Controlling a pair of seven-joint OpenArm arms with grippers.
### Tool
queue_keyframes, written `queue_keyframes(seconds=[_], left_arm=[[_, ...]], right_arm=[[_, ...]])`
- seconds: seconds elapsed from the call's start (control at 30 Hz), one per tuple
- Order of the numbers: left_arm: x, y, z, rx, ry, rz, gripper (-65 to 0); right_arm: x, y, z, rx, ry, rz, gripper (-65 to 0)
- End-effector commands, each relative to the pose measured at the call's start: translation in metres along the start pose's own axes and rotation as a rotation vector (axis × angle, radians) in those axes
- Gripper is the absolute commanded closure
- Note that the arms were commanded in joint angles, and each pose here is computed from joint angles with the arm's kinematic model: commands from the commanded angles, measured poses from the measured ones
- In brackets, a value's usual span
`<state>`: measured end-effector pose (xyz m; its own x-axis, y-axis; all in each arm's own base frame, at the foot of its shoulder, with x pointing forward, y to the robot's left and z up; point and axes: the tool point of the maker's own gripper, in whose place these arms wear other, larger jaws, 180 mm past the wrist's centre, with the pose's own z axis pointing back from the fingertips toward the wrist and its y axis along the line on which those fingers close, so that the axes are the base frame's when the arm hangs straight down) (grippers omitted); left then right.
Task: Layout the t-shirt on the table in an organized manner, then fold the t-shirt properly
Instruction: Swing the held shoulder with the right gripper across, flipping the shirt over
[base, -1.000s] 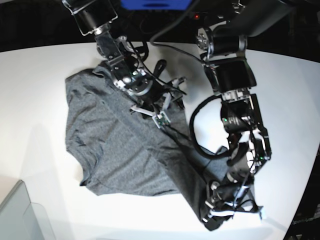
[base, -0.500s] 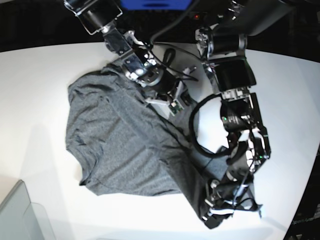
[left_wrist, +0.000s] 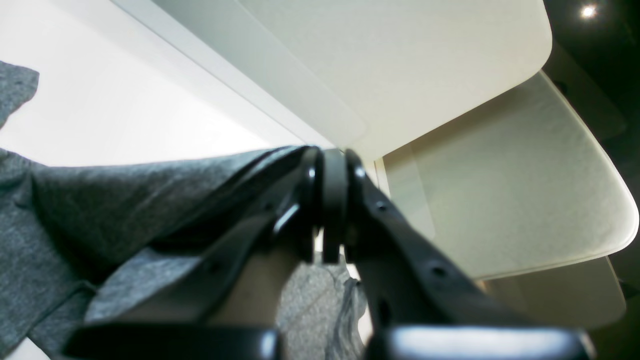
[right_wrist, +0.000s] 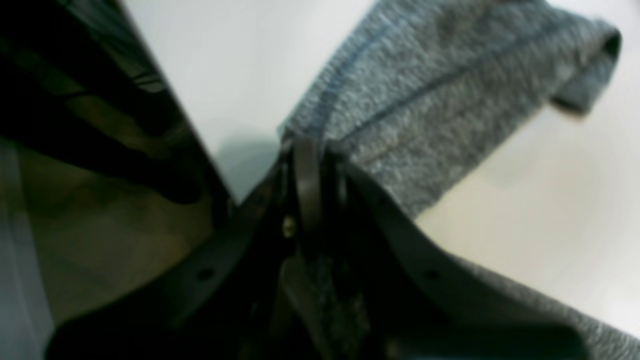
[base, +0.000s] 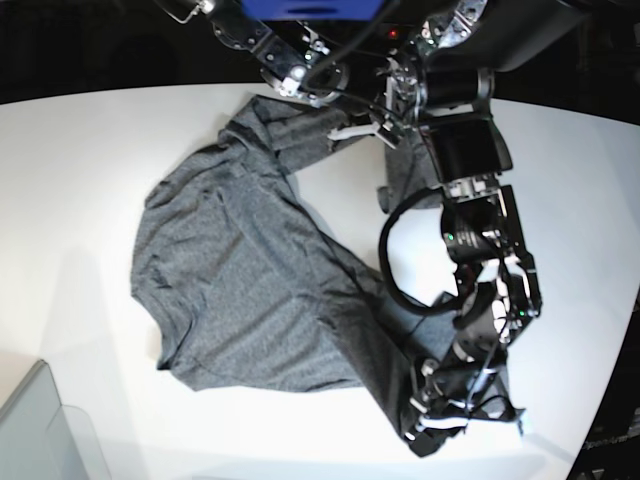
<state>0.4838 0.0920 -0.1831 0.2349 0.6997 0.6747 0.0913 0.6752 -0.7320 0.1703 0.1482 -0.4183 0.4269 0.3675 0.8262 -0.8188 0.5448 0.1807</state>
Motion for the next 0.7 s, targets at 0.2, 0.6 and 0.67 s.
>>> queue_keyframes(seconds=[0.2,0.6,0.67], left_arm=[[0.012,-0.014,0.002,-0.046,-0.042,-0.003,-0.2],[0.001,0.002,0.038,-0.015,-0.062,-0.027,-0.2],[0.006,0.005,0.047,-0.007,-0.076,-0.05,-0.2]], right_arm=[[0.052,0.027,-0.011,0.049,-0.134,-0.029,-19.8],[0.065,-0.027,0.049,-0.127,-0.236,-0.094,-29.0],[0.055,-0.04,0.058,-0.166,-0.221,-0.107,-29.0]])
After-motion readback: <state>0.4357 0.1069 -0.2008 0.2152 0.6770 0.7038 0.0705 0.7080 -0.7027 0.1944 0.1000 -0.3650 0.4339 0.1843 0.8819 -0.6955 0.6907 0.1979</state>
